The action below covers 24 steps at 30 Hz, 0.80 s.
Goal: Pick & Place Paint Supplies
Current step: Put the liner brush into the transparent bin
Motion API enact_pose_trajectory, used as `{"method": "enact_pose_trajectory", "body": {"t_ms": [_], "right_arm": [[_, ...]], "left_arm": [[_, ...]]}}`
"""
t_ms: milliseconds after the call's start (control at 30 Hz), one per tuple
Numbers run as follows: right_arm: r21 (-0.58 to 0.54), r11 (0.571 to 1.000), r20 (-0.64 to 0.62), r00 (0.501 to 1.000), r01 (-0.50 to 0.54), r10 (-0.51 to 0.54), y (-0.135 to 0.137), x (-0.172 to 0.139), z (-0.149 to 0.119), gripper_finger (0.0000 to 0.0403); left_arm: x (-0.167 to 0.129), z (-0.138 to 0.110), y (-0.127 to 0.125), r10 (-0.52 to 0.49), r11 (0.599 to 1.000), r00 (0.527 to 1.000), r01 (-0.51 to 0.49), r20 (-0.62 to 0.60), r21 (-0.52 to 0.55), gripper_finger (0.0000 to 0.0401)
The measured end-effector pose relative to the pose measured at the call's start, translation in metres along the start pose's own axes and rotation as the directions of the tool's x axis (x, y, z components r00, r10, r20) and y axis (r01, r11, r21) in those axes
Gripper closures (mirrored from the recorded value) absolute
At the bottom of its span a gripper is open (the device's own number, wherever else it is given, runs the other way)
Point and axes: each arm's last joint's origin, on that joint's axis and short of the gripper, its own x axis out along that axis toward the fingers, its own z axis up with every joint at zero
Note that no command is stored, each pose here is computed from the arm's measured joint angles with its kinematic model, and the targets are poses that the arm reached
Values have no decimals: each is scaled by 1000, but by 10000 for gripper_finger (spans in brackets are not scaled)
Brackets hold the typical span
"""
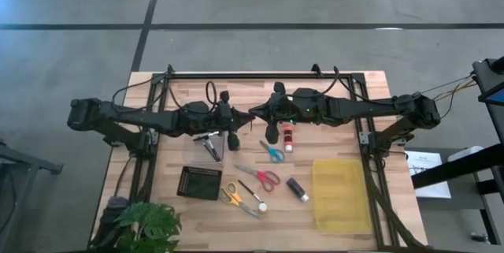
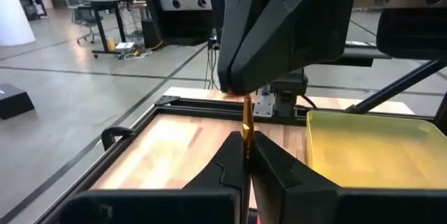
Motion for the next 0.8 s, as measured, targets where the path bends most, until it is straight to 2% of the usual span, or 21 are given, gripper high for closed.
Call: {"method": "enact_pose_trajectory", "body": {"t_ms": [200,433,533,667,800], "right_arm": [[-30,1000,23,1000,-4,5,1,0,2,394],[-90,996,108,994,-9,19,4,-13,17,394],[-83,997,121,993,-9,19,3,-20,20,394],[-71,997,104,994,-8,15,2,-23,14,394],[-66,998,79,997,-8,13,1,-24,3,394]], "left_arm": [[0,0,0,-1,1000,1000,1,-31,6,388],[-3,0,2,18,999,980,-10,-200,39,388],[-13,3,4,25,999,962,-17,-271,31,388],[-36,10,8,28,999,946,-41,-323,-33,388],[-63,9,13,64,987,924,-114,-378,-111,388]]}}
